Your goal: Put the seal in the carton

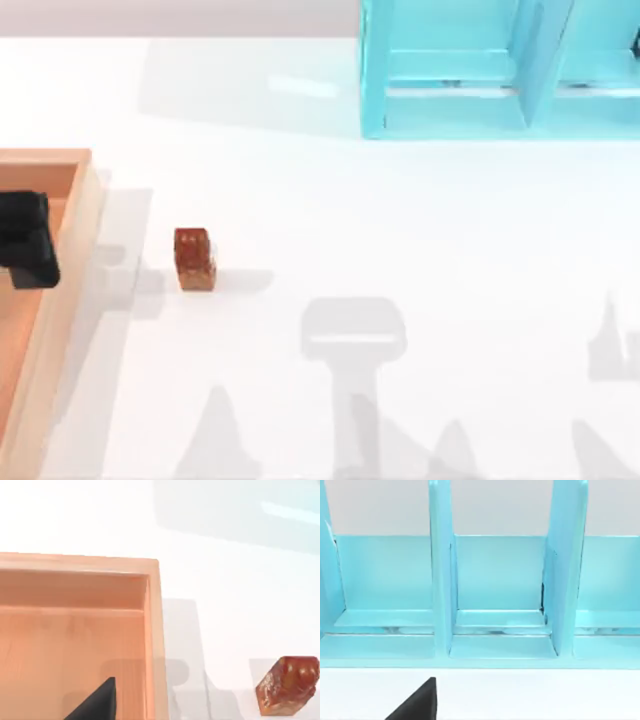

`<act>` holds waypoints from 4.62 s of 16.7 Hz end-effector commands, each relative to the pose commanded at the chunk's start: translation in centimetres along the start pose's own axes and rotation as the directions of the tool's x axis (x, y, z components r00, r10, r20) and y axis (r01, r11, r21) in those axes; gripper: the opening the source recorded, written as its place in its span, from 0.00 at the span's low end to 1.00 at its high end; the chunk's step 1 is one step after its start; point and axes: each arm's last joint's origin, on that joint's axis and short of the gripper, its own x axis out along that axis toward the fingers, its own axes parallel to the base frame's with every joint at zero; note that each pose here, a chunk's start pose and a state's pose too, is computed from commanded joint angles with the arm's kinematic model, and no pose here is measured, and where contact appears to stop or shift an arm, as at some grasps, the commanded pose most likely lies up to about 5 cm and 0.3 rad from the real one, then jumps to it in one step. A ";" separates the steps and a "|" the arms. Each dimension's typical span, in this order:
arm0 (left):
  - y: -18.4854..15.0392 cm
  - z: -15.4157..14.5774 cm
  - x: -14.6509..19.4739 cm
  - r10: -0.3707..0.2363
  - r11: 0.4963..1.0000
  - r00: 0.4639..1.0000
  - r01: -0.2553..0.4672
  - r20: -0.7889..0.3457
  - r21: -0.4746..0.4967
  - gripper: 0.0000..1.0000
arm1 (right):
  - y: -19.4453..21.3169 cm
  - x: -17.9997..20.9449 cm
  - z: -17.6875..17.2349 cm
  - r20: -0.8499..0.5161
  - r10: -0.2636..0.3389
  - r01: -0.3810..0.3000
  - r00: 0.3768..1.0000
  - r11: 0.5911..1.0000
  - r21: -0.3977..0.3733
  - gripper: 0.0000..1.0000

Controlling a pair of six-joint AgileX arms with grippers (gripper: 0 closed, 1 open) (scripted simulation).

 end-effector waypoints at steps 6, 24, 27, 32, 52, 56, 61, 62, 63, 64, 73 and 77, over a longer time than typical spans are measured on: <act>-3.8 6.4 9.0 0.016 1.000 0.853 -0.026 -0.521 -0.013 1.00 | 0.0 0.0 0.0 0.000 0.000 0.000 1.000 1.000 0.000 1.00; -10.5 6.4 22.4 0.115 0.992 0.491 -0.105 -0.864 0.073 1.00 | 0.0 0.0 0.0 0.000 0.000 0.000 1.000 1.000 0.000 1.00; -10.4 4.7 23.6 0.117 0.992 0.487 -0.102 -0.866 0.076 1.00 | 0.0 0.0 0.0 0.000 0.000 0.000 1.000 1.000 0.000 1.00; -9.8 -0.6 26.7 0.113 0.992 0.497 -0.100 -0.860 0.073 1.00 | 0.0 0.0 0.0 0.000 0.000 0.000 1.000 1.000 0.000 1.00; -9.5 -2.1 27.3 0.116 0.992 0.490 -0.102 -0.864 0.075 0.00 | 0.0 0.0 0.0 0.000 0.000 0.000 1.000 1.000 0.000 1.00; -9.5 -2.1 27.3 0.116 0.992 0.490 -0.102 -0.864 0.075 0.00 | 0.0 0.0 0.0 0.000 0.000 0.000 1.000 1.000 0.000 1.00; -9.6 -2.0 27.2 0.114 0.992 0.492 -0.100 -0.863 0.075 0.00 | 0.0 0.0 0.0 0.000 0.000 0.000 1.000 1.000 0.000 1.00; -9.7 -1.5 27.0 0.113 0.993 0.496 -0.096 -0.861 0.075 0.00 | 0.0 0.0 0.0 0.000 0.000 0.000 1.000 1.000 0.000 1.00; -9.9 -0.9 26.8 0.112 0.993 0.499 -0.094 -0.860 0.075 0.00 | 0.0 0.0 0.0 0.000 0.000 0.000 1.000 1.000 0.000 1.00; -10.0 -0.1 26.5 0.112 0.993 0.498 -0.094 -0.860 0.075 0.00 | 0.0 0.0 0.0 0.000 0.000 0.000 1.000 1.000 0.000 1.00; -10.7 6.6 22.3 0.115 0.992 0.491 -0.101 -0.863 0.074 0.00 | 0.0 0.0 0.0 0.000 0.000 0.000 1.000 1.000 0.000 1.00; -10.5 6.4 22.5 0.116 0.992 0.488 -0.101 -0.865 0.076 0.00 | 0.0 0.0 0.0 0.000 0.000 0.000 1.000 1.000 0.000 1.00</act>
